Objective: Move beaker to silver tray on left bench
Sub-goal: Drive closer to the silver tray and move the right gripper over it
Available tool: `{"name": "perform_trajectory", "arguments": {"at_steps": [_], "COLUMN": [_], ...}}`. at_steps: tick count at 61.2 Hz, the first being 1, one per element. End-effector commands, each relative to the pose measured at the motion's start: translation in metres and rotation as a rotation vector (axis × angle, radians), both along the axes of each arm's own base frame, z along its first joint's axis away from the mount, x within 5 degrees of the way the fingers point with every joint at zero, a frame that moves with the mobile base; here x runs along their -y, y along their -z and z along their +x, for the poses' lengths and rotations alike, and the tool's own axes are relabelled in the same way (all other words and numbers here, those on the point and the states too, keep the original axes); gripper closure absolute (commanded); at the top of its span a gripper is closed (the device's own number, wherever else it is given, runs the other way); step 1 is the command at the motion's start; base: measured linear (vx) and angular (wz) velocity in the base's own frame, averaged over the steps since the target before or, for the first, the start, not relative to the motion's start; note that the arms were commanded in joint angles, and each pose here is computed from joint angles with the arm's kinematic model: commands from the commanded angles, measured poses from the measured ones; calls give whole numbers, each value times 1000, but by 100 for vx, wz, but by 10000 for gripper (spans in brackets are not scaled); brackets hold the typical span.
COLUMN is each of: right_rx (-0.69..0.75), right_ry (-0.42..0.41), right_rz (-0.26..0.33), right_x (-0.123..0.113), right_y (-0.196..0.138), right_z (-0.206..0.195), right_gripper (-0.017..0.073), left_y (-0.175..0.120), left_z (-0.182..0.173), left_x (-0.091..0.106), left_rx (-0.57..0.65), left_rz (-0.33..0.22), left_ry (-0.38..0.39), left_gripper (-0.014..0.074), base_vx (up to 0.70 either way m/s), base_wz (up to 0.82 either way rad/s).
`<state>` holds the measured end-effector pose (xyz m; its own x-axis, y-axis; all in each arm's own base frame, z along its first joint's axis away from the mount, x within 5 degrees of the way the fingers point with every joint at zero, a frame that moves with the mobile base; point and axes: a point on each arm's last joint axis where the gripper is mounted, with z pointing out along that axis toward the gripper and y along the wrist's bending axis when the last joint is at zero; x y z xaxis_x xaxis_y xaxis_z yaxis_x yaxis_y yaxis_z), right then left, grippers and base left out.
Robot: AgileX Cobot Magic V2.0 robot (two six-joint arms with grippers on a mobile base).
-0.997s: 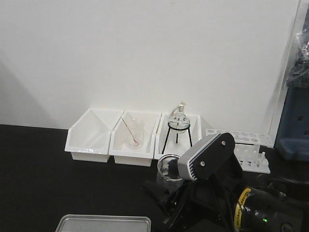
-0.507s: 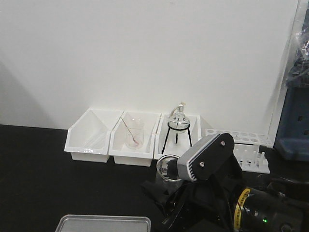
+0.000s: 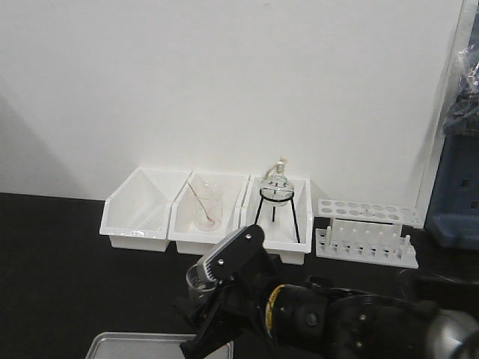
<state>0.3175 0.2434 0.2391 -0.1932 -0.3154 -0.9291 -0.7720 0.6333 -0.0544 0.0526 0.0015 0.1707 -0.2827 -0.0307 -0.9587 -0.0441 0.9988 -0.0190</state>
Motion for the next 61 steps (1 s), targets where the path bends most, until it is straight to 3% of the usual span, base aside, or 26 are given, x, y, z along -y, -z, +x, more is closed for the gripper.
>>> {"name": "perform_trajectory", "arguments": {"at_steps": [1,26,61], "right_rx": [61,-33,-144], "right_ry": [-49,-70,-77], "right_rz": [116,129,75], "right_x": [-14,-43,-47], "right_y": [-18,45,109], "right_z": [12,46,50], "right_gripper": [571,570,558], "left_y": [-1,-1,-1], "left_z": [2,2,2], "left_x": [0,0,0], "left_rx": [66,66,66], "left_rz": [-5,-5,-5], "left_ry": [-3,-3,-3], "left_gripper": [592,592,592], "base_vx": [0,0,0], "base_wz": [0,0,0]}}
